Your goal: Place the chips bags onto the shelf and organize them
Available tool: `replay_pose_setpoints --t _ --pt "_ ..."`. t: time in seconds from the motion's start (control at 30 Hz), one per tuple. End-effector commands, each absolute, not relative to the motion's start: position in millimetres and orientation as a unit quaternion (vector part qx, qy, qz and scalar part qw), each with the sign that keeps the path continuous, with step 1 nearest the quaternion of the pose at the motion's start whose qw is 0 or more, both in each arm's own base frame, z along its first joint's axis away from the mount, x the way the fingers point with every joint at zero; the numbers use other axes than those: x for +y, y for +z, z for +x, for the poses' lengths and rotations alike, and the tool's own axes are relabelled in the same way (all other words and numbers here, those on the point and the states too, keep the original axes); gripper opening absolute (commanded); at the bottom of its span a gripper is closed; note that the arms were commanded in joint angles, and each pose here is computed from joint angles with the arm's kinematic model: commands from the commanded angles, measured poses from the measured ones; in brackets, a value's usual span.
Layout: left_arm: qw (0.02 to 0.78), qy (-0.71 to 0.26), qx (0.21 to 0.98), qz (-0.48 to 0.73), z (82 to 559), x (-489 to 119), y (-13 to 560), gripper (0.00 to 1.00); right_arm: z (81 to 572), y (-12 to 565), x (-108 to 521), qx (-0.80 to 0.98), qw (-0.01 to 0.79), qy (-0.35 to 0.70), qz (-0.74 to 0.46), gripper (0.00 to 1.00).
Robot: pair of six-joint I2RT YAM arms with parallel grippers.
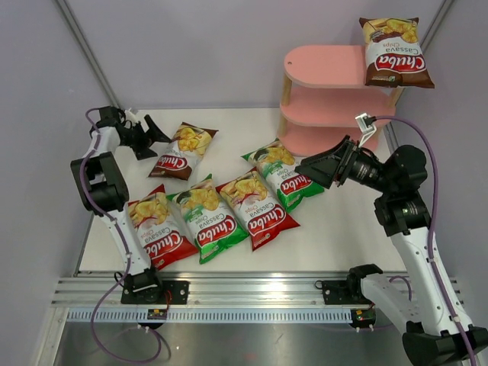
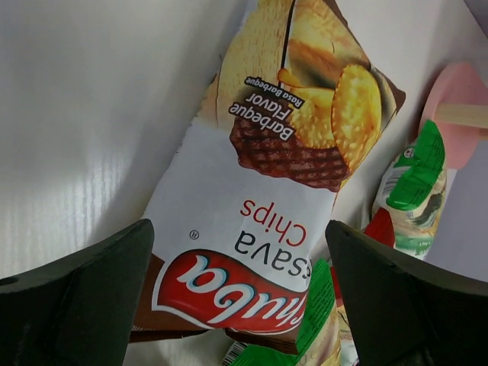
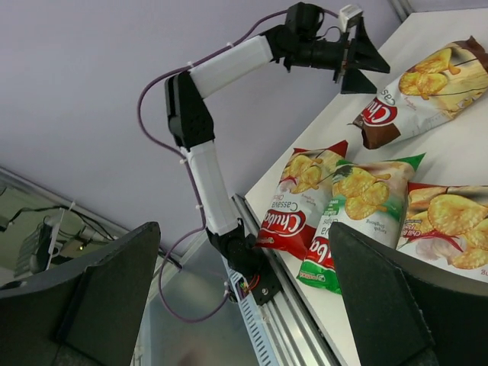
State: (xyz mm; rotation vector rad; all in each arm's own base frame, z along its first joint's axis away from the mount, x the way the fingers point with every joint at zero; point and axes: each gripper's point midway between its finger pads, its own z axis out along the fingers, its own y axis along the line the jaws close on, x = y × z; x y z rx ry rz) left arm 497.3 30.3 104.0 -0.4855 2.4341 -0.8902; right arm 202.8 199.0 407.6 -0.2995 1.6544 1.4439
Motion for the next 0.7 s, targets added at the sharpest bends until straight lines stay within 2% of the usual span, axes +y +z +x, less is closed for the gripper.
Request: replay_pose_setpoints --t 0.0,0.1,0.3,0.5,0.53,0.63,0.67 --pt "0.235 -0.396 0.877 -0.137 497 3 104 0.99 187 408 206 0.652 0.443 0.591 -0.172 0.99" --pt "0.216 -0.403 0.881 -0.124 497 -10 85 0.99 179 409 209 0.646 0.435 0.598 -0.189 0.99" --pt "0.185 -0.314 0.92 -0.143 487 -2 45 0.99 169 417 212 0.624 0.448 0.605 -0.209 0.99" --pt "0.198 -0.359 0.901 -0.14 482 -38 55 0.99 175 414 214 0.622 0.446 0.611 -0.201 0.99" --pt "0.222 -0.359 0.896 -0.14 490 -37 56 0.98 176 413 214 0.622 0.447 0.611 -0.201 1.0" --pt "0.247 -0.363 0.883 -0.166 491 -37 55 0.91 175 414 214 0.622 0.445 0.611 -0.201 0.99" --pt "0.246 -0.365 0.879 -0.184 491 -37 53 0.85 176 413 214 0.623 0.447 0.61 -0.202 1.0"
